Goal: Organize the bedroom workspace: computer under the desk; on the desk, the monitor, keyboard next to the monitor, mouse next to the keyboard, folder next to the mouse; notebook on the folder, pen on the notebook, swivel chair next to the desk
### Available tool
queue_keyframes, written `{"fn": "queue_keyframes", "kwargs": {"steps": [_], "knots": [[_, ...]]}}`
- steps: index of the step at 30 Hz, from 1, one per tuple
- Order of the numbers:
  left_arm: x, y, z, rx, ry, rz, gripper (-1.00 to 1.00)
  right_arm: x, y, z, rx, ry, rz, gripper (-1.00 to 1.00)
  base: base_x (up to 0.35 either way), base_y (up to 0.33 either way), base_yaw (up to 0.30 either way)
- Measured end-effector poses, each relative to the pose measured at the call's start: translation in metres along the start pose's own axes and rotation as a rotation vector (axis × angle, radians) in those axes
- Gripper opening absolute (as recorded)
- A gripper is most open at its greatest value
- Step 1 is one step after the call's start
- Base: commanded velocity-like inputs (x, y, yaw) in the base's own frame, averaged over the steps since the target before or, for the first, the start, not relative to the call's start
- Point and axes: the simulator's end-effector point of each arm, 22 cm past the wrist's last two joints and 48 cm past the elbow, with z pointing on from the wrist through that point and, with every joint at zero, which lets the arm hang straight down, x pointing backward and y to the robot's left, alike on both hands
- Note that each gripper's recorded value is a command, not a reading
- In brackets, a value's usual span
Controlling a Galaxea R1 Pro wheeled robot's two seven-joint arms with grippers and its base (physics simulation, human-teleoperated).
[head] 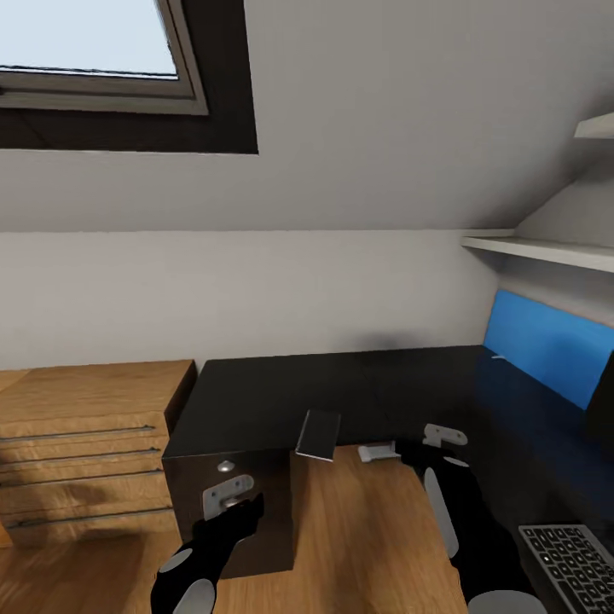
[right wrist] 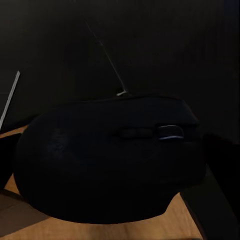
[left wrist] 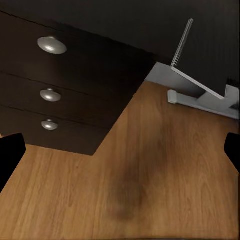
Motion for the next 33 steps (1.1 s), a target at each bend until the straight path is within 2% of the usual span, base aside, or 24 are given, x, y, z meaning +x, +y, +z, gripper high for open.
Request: {"fn": "queue_keyframes", "kwargs": {"steps": [5, 9, 12, 16, 22, 23, 24, 27, 28, 33], "knots": [[0.0, 0.0, 0.0, 0.001, -0.001, 0.0, 1.0, -0.003, -0.001, 0.0, 0.001, -0.016, 0.002, -1.0, 0.0, 0.0, -0.265], [-0.001, 0.0, 0.0, 0.001, -0.001, 0.0, 1.0, -0.006, -0.001, 0.001, 0.002, -0.033, 0.006, -1.0, 0.0, 0.0, -0.083], [0.0, 0.0, 0.0, 0.001, -0.001, 0.0, 1.0, 0.014, -0.006, 0.01, 0.014, 0.0, 0.004, -1.0, 0.0, 0.0, -0.018], [-0.001, 0.0, 0.0, 0.001, -0.002, 0.0, 1.0, 0.049, -0.035, 0.026, 0.064, 0.082, 0.019, -1.0, 0.0, 0.0, -0.004], [0.0, 0.0, 0.0, 0.001, -0.001, -0.001, 1.0, 0.033, -0.088, 0.063, 0.147, 0.056, 0.034, -1.0, 0.0, 0.0, 0.0], [0.0, 0.0, 0.0, 0.0, -0.001, 0.0, 1.0, 0.032, -0.092, 0.065, 0.153, 0.057, 0.033, -1.0, 0.0, 0.0, 0.0], [0.0, 0.0, 0.0, 0.001, -0.001, -0.001, 1.0, 0.026, -0.111, 0.072, 0.18, 0.064, 0.025, -1.0, 0.0, 0.0, 0.0], [0.0, 0.0, 0.0, 0.001, -0.001, -0.001, 1.0, 0.019, -0.132, 0.076, 0.207, 0.069, 0.022, -1.0, 0.0, 0.0, 0.0], [0.0, -0.001, 0.0, 0.001, -0.001, -0.001, 1.0, 0.01, -0.154, 0.076, 0.237, 0.064, 0.014, -1.0, 0.0, 0.0, 0.0], [0.0, 0.0, 0.0, 0.001, -0.001, 0.0, 1.0, 0.0, -0.156, 0.075, 0.238, 0.051, 0.012, -1.0, 0.0, 0.0, 0.0]]}}
